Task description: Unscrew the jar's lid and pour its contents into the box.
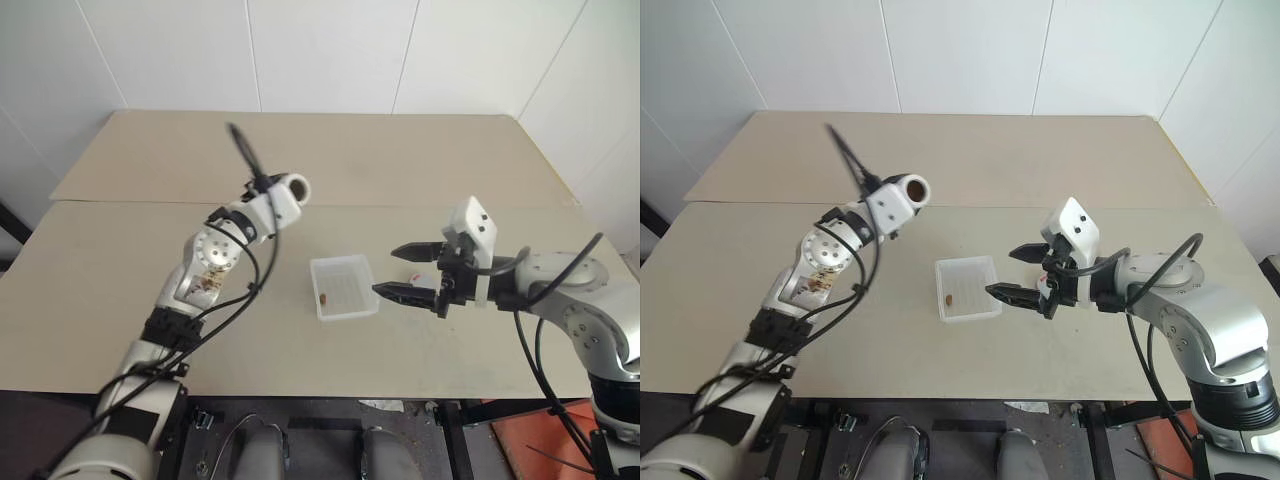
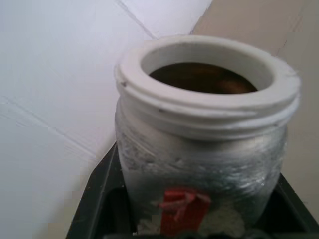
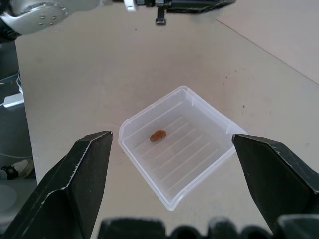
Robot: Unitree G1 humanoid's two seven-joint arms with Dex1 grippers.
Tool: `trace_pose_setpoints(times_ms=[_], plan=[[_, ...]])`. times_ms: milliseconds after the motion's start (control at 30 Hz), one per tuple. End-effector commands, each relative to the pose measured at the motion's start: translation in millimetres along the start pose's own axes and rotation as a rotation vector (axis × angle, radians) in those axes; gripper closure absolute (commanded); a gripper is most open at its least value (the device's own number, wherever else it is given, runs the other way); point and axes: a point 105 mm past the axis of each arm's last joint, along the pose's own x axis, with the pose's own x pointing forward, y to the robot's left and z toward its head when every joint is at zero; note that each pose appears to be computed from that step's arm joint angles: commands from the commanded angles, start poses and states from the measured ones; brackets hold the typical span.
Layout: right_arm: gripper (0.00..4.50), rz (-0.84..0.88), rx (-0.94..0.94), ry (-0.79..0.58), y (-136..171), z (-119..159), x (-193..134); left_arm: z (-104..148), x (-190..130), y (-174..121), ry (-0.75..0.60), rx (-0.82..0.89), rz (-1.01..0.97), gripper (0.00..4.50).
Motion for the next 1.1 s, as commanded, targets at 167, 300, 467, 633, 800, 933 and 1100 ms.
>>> trace_pose_setpoints(times_ms=[167, 300, 467, 633, 800, 933, 1100], plan=[[0.04, -0.016, -0.059, -0.048, -4.4, 13.5, -5.5, -10.8, -26.0, 7.4, 0.018, -0.406, 0.027, 2.57], [0.04, -0.006, -0.064, -0.055, -3.9, 14.7, -5.7, -26.4, -32.9, -2.7, 0.038, -0.454, 0.018, 2.57], [0.04, -0.013, -0.067, -0.059, -4.6, 14.3, -5.5, -44.4, -37.6, -17.0, 0.068, -0.450, 0.046, 2.57], [0.00, -0.013, -0.069, -0.059, -3.4, 12.5, -5.1, -52.2, -41.0, -18.6, 0.080, -0.471, 0.074, 1.30], [0.00, -0.014, -0.072, -0.062, -3.3, 12.4, -4.8, -55.0, -49.9, -18.3, 0.090, -0.474, 0.075, 0.01], [0.00, -0.016, -0.075, -0.057, -3.7, 11.8, -5.4, -52.8, -62.8, -22.8, 0.100, -0.445, 0.017, 0.01], [0.00, -0.035, -0.082, -0.029, -5.7, 4.5, -9.6, -41.0, -100.2, -21.2, 0.106, -0.374, -0.104, 0.01]])
